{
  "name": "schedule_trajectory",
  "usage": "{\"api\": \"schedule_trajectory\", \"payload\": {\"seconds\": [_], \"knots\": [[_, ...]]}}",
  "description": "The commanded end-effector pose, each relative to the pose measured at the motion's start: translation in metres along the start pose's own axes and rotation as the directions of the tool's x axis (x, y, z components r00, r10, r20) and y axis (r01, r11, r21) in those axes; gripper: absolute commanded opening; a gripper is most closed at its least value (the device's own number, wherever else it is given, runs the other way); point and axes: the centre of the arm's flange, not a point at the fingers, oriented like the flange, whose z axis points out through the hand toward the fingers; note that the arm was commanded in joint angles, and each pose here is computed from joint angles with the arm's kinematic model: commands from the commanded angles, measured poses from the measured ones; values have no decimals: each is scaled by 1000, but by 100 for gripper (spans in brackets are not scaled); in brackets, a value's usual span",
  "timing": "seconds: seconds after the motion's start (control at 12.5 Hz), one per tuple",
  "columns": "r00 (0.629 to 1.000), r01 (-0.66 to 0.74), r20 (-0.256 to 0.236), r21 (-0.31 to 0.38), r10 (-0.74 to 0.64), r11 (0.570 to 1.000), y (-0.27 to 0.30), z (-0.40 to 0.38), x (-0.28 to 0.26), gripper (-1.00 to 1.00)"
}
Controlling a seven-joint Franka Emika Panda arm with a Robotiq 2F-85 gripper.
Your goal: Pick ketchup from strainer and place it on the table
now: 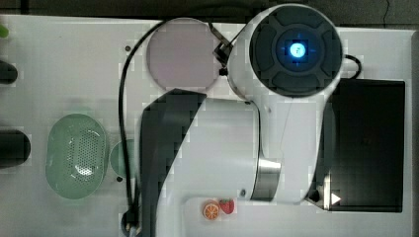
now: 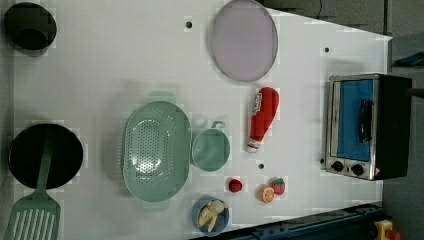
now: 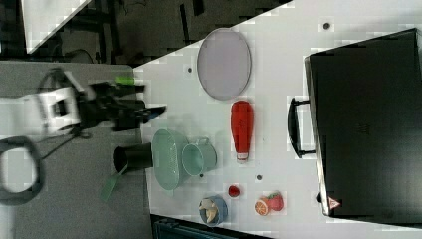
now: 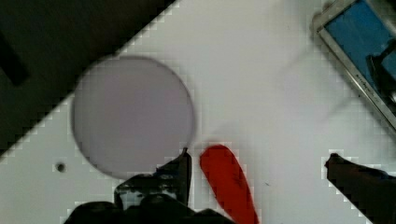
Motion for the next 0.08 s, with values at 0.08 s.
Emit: {"api": "schedule_trajectory", "payload": {"seconds": [0.08], "knots": [[988,-100,110,-70,107,993,-3,14,-8,100]]}}
